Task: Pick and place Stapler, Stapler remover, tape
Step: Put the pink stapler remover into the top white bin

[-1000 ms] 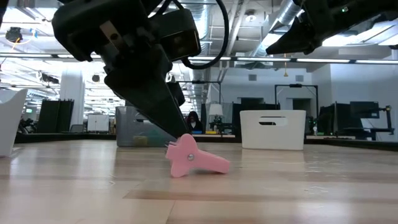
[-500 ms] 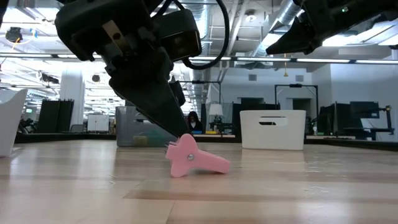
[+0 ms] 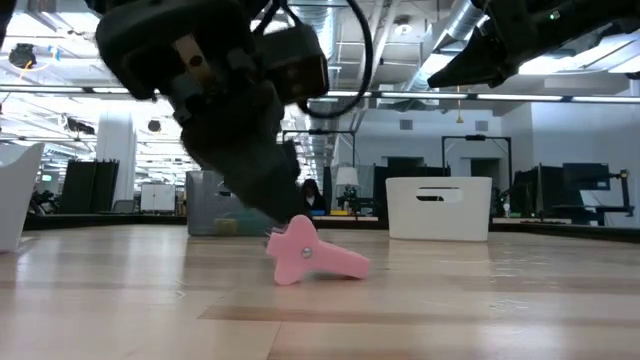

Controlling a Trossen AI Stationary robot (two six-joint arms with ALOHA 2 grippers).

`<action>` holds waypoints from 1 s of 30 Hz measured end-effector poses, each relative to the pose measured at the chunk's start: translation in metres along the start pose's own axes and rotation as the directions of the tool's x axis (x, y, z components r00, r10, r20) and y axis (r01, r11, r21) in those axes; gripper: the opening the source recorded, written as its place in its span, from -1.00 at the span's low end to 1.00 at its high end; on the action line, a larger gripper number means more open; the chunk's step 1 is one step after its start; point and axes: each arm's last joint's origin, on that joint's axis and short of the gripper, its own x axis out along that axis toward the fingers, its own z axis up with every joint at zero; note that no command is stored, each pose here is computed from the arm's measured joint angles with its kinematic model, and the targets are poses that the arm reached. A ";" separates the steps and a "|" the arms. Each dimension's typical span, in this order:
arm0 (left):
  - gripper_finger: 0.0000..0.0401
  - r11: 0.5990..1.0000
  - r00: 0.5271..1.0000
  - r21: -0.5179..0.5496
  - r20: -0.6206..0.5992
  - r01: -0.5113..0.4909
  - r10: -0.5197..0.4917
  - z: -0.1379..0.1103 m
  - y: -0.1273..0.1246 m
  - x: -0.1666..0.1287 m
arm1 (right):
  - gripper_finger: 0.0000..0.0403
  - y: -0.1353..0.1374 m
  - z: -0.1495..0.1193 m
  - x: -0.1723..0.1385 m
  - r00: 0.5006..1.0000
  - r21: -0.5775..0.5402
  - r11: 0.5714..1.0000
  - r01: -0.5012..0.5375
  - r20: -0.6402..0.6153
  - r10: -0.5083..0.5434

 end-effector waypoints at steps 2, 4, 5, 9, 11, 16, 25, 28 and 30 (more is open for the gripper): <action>-0.54 0.999 0.999 -0.034 -0.025 0.021 -0.022 -0.005 0.001 0.006 | -1.00 0.000 0.000 0.000 1.000 0.000 1.000 0.000 0.000 0.000; -0.58 0.997 0.998 -0.059 -0.033 0.058 -0.060 -0.008 0.002 0.013 | -1.00 0.000 0.000 0.000 1.000 0.000 1.000 0.000 0.000 0.000; -0.59 0.995 0.996 -0.063 -0.032 0.078 -0.080 -0.009 0.002 0.017 | -1.00 0.000 0.000 0.000 1.000 0.000 1.000 0.000 0.000 0.000; -0.67 0.991 0.993 -0.067 -0.013 0.115 -0.116 -0.008 0.005 0.021 | -1.00 0.000 0.000 0.000 1.000 0.001 1.000 0.000 0.001 0.000; -0.72 0.991 0.993 -0.070 -0.011 0.117 -0.118 -0.007 0.006 0.021 | -1.00 0.000 0.000 0.000 1.000 0.000 1.000 0.000 0.000 0.000; -0.92 0.992 0.993 -0.043 -0.002 0.118 -0.118 -0.005 0.008 0.020 | -1.00 0.000 0.000 0.000 1.000 0.000 1.000 0.000 0.000 0.000; -0.95 0.998 0.997 0.055 0.056 0.042 -0.045 0.009 0.024 0.008 | -1.00 0.005 0.003 -0.005 0.998 -0.026 0.998 0.053 0.038 -0.052; -0.95 0.995 0.990 0.096 0.138 -0.040 0.026 0.025 0.036 -0.006 | -1.00 0.009 0.007 -0.012 0.990 -0.045 0.992 0.117 0.084 -0.113; -0.95 0.985 0.977 0.128 0.191 -0.119 0.094 0.036 0.047 -0.018 | -1.00 0.011 0.008 -0.019 0.982 -0.053 0.985 0.163 0.101 -0.157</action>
